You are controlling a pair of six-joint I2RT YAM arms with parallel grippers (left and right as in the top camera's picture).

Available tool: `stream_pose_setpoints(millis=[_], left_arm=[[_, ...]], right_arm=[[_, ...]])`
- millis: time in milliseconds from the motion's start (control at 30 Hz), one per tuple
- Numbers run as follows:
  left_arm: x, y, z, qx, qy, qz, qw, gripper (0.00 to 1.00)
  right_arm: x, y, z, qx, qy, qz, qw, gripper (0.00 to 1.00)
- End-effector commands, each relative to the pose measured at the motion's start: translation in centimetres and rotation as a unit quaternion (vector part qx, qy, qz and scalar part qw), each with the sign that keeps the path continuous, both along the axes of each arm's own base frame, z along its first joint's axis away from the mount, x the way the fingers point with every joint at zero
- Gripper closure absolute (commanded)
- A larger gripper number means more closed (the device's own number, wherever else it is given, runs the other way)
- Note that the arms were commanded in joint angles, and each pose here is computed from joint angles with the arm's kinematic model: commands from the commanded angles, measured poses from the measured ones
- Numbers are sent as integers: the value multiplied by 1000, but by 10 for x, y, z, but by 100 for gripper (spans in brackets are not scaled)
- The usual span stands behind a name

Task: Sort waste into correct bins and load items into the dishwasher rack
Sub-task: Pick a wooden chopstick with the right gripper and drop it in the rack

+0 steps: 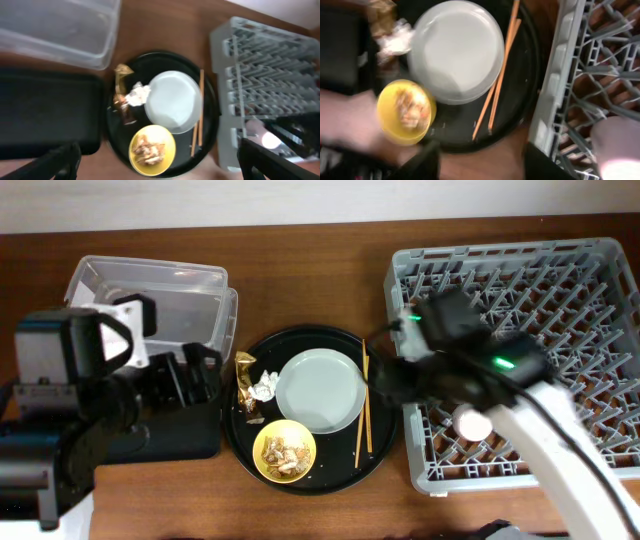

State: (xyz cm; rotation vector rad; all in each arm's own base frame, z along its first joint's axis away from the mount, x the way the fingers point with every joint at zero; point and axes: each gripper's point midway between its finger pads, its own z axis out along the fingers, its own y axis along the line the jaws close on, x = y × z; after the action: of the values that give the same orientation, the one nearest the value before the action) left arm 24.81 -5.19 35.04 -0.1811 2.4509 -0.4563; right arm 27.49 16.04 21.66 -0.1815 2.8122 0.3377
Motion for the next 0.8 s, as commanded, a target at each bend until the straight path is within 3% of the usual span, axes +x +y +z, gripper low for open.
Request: stream_pose_setpoints(millis=[0, 100, 267, 400, 533, 667, 767], left_arm=[[-5, 13, -5, 19, 15, 28, 999, 1], [-7, 13, -8, 25, 25, 22, 999, 1], [-6, 13, -10, 26, 27, 20, 999, 1], [-7, 13, -10, 26, 27, 20, 999, 1], [-7, 13, -10, 26, 27, 20, 999, 1], [-8, 13, -11, 26, 31, 20, 999, 1], [-8, 13, -11, 26, 30, 20, 999, 1]], right_arm=[[45, -3, -64, -67, 32, -86, 993, 56], [72, 13, -121, -64, 68, -88, 992, 56], [100, 13, -168, -67, 73, -106, 989, 56], [107, 11, -182, -66, 77, -111, 989, 67], [106, 11, -198, -73, 89, -110, 987, 70], [104, 11, -207, -77, 102, -118, 985, 88], [109, 11, -184, -72, 87, -114, 987, 96]])
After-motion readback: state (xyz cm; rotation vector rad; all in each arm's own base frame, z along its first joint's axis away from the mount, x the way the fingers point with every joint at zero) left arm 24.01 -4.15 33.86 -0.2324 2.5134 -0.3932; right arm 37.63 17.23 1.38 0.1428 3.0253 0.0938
